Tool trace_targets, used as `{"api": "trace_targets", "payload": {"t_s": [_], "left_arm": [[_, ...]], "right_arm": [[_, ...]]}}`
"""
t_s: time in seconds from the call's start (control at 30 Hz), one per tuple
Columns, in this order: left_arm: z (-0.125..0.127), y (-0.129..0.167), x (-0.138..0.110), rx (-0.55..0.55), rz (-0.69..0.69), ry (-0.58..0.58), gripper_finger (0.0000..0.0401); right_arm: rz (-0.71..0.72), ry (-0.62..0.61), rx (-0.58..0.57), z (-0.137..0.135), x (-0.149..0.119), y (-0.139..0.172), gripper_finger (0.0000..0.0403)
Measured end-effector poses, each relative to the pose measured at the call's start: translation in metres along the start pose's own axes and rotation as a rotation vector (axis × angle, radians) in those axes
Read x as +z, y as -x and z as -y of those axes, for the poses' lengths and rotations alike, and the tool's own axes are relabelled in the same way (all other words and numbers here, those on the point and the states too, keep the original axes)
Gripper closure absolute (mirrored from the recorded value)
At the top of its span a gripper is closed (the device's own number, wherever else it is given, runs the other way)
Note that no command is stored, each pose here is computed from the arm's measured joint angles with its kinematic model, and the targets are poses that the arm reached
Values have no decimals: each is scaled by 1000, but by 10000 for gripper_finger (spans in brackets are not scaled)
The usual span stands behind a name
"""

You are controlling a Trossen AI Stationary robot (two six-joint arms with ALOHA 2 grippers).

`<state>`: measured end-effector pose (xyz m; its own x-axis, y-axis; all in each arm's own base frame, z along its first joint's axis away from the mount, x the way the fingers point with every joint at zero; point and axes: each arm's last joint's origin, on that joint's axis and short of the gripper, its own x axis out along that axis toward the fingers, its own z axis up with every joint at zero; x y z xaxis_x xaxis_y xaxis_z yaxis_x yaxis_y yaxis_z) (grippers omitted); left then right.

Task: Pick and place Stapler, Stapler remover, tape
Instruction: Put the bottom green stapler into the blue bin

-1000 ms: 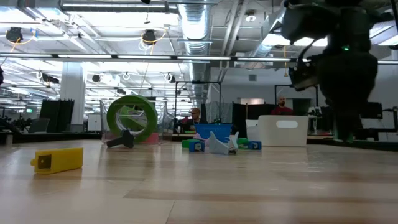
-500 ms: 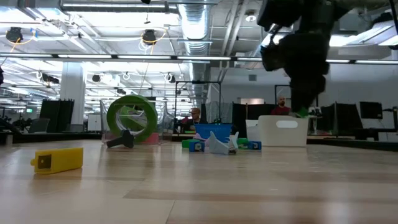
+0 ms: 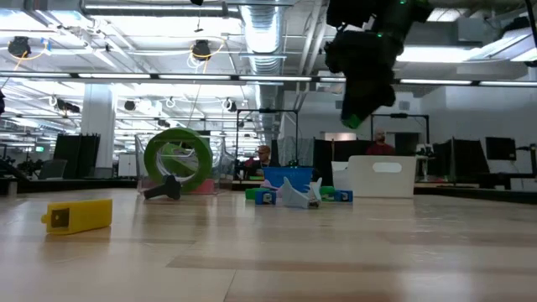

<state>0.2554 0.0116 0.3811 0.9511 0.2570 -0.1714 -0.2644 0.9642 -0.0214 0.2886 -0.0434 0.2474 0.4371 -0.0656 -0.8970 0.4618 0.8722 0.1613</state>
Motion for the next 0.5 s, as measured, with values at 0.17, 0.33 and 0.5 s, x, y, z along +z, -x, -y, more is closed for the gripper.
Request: {"api": "trace_targets", "payload": {"t_s": [0.17, 0.33, 0.5], "left_arm": [[0, 0, 0, 0, 0, 0, 156], [0, 0, 0, 0, 0, 0, 156], [0, 0, 0, 0, 0, 0, 156]], "right_arm": [[80, 21, -9, 15, 20, 12, 222], [141, 33, -25, 29, 34, 20, 226], [186, 37, -51, 45, 45, 29, 213]]}}
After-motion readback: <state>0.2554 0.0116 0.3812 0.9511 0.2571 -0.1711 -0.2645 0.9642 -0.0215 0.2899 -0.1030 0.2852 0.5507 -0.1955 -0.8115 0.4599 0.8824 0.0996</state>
